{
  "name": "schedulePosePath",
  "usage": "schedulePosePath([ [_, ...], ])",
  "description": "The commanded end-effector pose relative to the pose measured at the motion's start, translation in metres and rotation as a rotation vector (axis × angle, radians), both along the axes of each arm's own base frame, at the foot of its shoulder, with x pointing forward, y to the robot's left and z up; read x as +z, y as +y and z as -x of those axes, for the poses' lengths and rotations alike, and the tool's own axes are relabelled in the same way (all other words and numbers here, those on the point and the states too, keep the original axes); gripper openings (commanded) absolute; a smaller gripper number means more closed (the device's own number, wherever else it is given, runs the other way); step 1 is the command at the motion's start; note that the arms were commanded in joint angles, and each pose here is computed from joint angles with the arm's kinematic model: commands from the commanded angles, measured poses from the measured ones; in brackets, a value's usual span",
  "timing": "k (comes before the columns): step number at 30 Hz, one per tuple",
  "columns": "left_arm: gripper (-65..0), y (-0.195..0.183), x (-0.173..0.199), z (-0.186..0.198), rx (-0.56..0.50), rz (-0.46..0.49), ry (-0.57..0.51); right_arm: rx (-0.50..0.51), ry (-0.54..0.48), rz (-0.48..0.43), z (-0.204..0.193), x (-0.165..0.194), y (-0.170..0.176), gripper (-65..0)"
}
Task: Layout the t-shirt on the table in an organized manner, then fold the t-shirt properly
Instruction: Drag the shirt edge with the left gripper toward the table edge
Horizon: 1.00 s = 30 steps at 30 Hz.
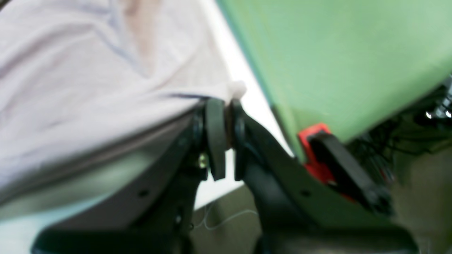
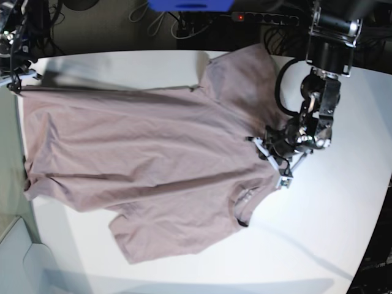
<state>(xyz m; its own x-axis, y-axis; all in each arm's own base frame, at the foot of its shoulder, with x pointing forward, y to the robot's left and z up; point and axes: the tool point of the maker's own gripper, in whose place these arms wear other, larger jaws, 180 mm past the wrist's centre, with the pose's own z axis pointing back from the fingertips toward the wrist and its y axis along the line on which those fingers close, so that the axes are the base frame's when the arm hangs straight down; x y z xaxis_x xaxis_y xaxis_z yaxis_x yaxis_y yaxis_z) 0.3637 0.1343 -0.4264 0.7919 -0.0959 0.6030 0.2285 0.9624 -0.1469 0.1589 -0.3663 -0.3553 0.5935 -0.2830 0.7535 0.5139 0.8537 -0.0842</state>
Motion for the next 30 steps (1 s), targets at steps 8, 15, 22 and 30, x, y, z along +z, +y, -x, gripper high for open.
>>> schedulePosePath([
  [8,-64.8,0.003,0.016,-0.015,0.007,0.003,-0.054,-0.036,0.019,0.008,0.023,-0.003,-0.001,-65.0],
  [15,-64.8,0.002,0.017,-0.015,0.006,0.004,-0.055,-0.052,0.127,-0.058,0.05,-0.042,0.007,-65.0],
  [22,-64.8,-0.013,0.058,-0.028,-0.036,0.02,-0.17,-0.074,0.165,-0.064,0.062,-0.052,-0.001,-65.0],
  [30,-64.8,-0.052,0.109,-0.012,-0.122,0.142,-0.245,-0.075,0.169,-0.065,0.064,-0.052,0.0,-47.3],
])
